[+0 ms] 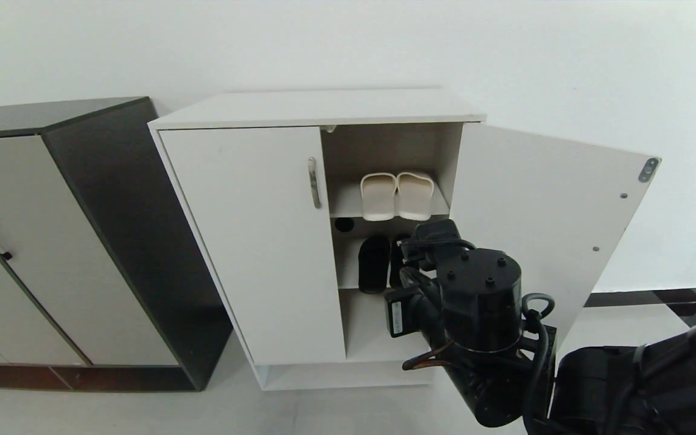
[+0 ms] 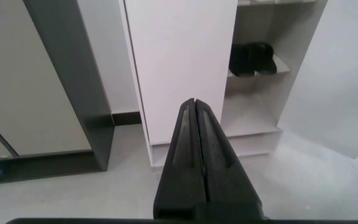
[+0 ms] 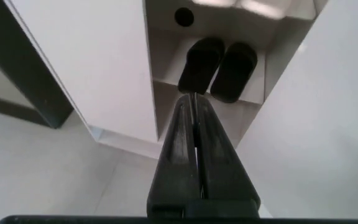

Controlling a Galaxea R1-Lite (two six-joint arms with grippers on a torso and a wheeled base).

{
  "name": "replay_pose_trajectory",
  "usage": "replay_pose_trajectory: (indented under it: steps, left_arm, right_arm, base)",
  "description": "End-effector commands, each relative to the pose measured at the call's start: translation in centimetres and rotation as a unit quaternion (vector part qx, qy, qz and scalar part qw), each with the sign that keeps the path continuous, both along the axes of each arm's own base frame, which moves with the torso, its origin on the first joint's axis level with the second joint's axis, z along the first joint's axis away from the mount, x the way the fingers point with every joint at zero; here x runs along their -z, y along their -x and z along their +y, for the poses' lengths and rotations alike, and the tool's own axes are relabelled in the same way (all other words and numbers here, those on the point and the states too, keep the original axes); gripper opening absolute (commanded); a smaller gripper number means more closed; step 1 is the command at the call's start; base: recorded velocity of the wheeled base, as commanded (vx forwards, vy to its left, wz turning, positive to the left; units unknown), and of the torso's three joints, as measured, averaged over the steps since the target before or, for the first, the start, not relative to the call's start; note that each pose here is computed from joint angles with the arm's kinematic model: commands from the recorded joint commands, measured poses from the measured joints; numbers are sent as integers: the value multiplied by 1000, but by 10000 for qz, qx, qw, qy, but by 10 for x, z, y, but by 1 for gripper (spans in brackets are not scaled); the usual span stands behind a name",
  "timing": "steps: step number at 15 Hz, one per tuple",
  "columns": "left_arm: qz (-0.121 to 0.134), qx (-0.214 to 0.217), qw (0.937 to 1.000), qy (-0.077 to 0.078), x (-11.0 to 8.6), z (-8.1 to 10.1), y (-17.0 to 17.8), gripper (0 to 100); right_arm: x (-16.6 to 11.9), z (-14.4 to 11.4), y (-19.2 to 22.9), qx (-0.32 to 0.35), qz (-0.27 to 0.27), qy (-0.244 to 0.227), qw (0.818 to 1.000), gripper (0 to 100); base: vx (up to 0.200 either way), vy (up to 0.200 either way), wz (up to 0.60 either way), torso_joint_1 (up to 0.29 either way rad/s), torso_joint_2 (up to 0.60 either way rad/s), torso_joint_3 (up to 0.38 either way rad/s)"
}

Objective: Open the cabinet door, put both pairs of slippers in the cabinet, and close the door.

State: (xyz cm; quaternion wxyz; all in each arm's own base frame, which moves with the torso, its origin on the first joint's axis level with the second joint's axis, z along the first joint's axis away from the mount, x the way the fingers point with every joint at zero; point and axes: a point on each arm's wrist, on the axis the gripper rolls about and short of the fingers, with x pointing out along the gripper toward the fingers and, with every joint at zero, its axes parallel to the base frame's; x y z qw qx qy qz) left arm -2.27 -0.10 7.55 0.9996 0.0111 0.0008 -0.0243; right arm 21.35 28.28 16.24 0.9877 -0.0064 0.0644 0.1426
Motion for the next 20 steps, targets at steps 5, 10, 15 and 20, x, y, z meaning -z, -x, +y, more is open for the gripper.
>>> replay_pose_trajectory:
  steps: [5,10,15,20]
  left_arm:
    - [-3,-5,10000,4,0,0,0,0]
    - [5,-5,10000,4,0,0,0,0]
    - [-3,-12,10000,4,0,0,0,0]
    - [5,-12,10000,4,0,0,0,0]
  right_arm:
    - [1,0,0,-4,9,14,10000,0]
    - [0,-1,1,12,3,10,10000,0]
    - [2,-2,-1,27,23,33,10000,0]
    - [2,-2,-1,35,21,34,10000,0]
  base:
    - [0,0,0,127,-467,-340]
    - [0,0,0,163,-477,-315]
    - [0,0,0,194,-500,-308]
    - [0,0,0,229,-539,-312]
